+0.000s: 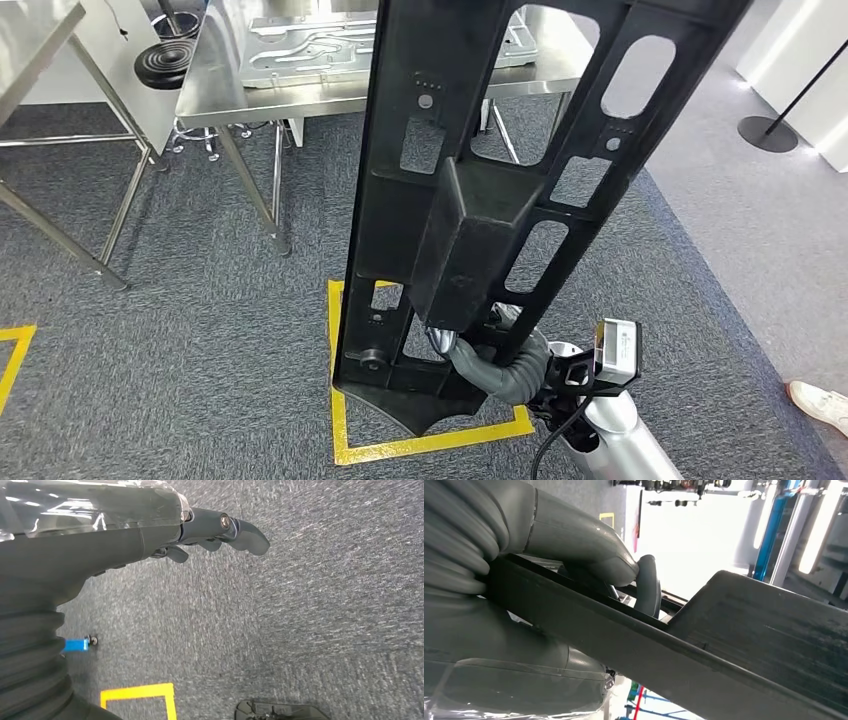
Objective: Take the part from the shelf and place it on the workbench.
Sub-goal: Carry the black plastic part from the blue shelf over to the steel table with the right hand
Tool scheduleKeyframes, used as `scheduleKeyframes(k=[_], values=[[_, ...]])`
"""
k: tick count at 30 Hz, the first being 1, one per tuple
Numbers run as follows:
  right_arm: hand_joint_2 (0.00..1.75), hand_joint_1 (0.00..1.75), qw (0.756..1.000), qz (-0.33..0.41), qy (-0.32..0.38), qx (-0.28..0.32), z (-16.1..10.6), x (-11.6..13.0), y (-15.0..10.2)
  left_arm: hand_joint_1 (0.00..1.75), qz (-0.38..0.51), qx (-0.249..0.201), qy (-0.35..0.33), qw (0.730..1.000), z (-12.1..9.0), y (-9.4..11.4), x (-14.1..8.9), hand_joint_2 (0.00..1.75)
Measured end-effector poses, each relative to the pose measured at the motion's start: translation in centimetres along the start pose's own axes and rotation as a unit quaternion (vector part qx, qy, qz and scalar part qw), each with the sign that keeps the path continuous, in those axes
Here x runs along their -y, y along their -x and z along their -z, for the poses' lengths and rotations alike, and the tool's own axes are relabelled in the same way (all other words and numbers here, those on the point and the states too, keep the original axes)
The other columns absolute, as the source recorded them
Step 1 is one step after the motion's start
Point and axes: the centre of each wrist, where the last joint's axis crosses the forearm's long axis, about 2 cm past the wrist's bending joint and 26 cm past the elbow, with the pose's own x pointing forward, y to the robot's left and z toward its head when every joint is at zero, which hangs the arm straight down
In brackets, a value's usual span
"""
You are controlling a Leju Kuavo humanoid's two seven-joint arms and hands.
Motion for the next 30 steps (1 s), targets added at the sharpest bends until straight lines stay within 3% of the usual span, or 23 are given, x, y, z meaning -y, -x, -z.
scheduleKeyframes(k=[30], values=[[1.75,1.75,1.000,-0.006,0.002,-0.003,-0.34,-0.16,0.11,0.00,-0.005,-0.011,0.010,1.000,0.01,-0.08,0.03,1.75]])
